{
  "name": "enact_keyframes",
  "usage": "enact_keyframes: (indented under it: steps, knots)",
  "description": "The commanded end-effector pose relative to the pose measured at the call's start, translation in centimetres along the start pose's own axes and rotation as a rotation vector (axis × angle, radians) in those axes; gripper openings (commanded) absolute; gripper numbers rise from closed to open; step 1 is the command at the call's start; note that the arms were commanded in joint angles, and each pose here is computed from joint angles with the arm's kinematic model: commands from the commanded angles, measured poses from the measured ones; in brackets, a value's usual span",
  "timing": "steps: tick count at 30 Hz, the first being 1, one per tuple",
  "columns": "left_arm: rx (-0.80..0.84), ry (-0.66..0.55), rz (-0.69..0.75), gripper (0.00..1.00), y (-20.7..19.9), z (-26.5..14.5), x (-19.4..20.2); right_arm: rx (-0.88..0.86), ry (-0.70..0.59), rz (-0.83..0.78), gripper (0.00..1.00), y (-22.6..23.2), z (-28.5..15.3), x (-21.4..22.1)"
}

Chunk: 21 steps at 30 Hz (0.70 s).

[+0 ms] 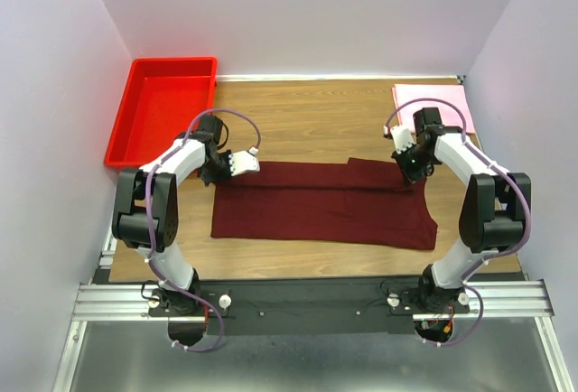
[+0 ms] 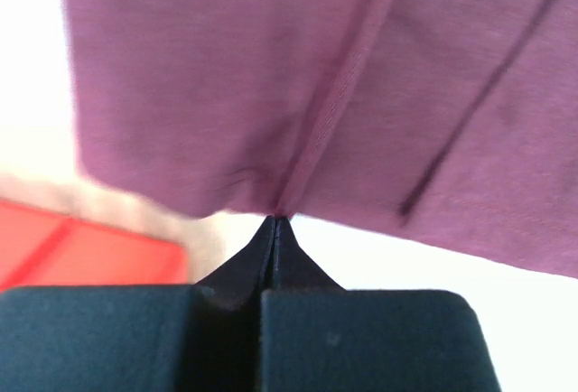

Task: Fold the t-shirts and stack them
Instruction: Fold the tshirt

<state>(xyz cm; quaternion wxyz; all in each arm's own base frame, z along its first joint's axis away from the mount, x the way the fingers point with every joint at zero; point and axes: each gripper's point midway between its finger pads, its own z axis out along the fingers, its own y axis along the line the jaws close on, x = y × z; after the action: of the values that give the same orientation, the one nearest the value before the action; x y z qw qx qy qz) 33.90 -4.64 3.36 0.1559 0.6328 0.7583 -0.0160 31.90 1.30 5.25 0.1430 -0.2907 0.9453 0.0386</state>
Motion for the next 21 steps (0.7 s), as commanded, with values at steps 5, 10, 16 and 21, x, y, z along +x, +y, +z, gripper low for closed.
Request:
enact_keyframes:
  steps: [5,10,16,21]
  knots:
    - [-0.127,-0.029,0.018,0.00,5.0,-4.3,-2.3,0.107,-0.102,-0.034,0.01,-1.9,-4.2,-2.8]
    - [-0.144,-0.032,0.058,0.00,6.0,-5.4,-2.9,0.080,-0.101,-0.058,0.01,-1.1,-4.5,-2.3]
    - [-0.119,0.034,0.084,0.00,4.9,-3.9,-1.0,0.004,-0.050,-0.069,0.01,0.9,-3.1,0.0]
    - [-0.087,0.072,0.084,0.00,3.4,-2.3,0.3,-0.043,-0.011,-0.073,0.01,2.4,-1.8,1.1]
